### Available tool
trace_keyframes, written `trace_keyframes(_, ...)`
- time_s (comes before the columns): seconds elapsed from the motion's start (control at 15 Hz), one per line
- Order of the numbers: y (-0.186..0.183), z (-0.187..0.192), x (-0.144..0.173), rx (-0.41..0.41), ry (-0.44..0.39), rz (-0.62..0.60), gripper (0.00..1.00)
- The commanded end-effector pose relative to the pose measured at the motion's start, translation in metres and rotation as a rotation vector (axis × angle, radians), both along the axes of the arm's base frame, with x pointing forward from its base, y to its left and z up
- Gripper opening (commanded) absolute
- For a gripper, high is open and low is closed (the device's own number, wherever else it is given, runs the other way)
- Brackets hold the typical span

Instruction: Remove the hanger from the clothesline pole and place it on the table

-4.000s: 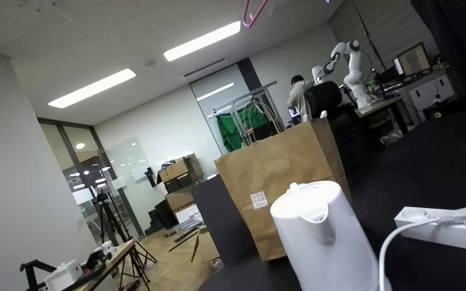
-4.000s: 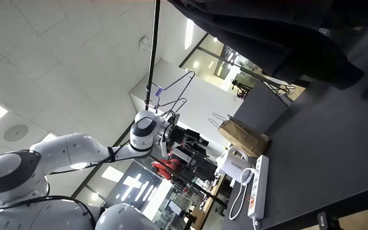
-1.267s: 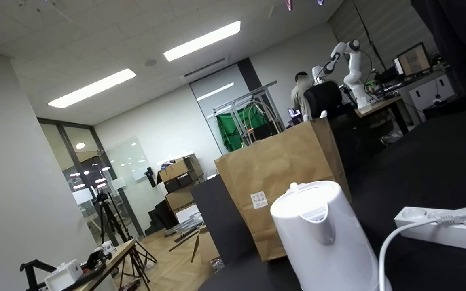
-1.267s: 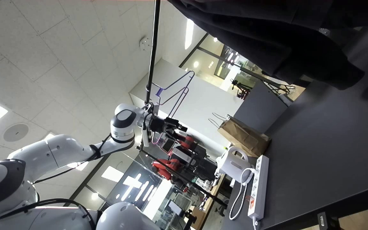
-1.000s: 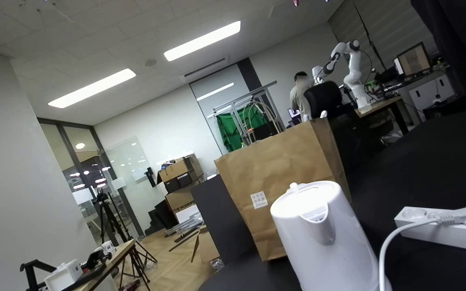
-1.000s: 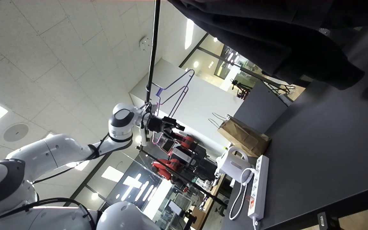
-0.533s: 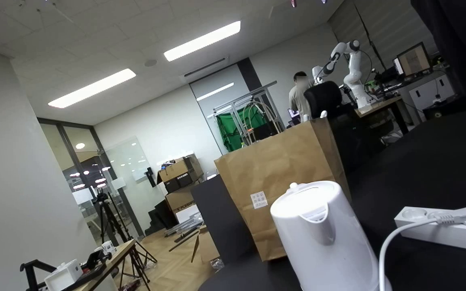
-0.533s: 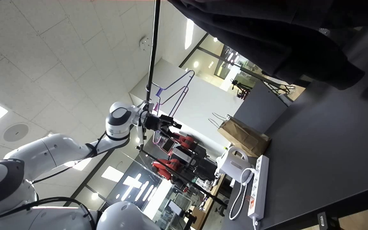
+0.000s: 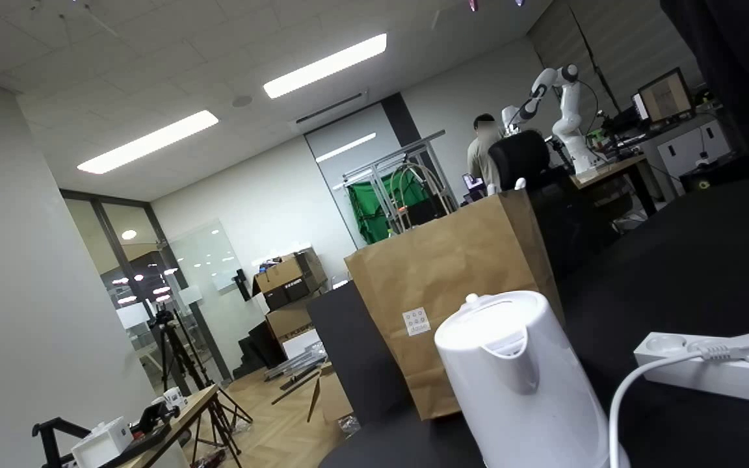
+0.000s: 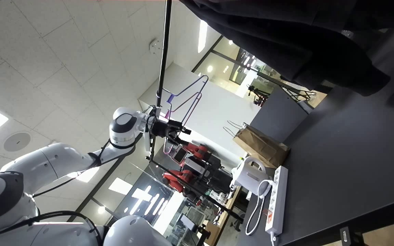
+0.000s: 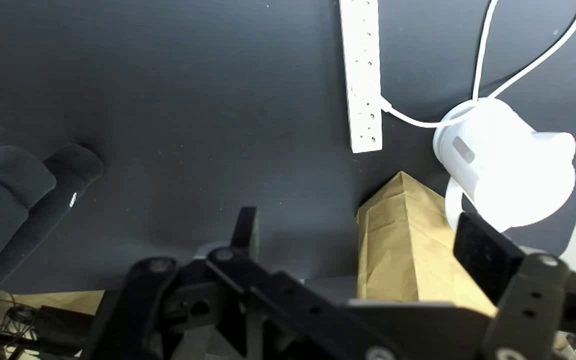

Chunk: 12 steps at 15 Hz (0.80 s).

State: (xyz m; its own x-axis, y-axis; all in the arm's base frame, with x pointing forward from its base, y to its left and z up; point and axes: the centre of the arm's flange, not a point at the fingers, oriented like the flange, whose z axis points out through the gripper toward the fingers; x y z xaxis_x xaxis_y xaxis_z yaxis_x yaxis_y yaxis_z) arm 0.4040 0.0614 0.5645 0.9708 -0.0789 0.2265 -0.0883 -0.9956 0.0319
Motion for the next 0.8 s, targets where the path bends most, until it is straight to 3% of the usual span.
trace_keyframes(0.0, -0.001, 0.030, -0.009, 0.043, -0.020, 0.042, 1.00)
trace_keyframes(0.53, 0.016, 0.069, -0.025, 0.100, -0.031, 0.185, 1.00)
trace_keyframes(0.73, 0.024, 0.077, -0.029, 0.079, -0.118, 0.200, 1.00)
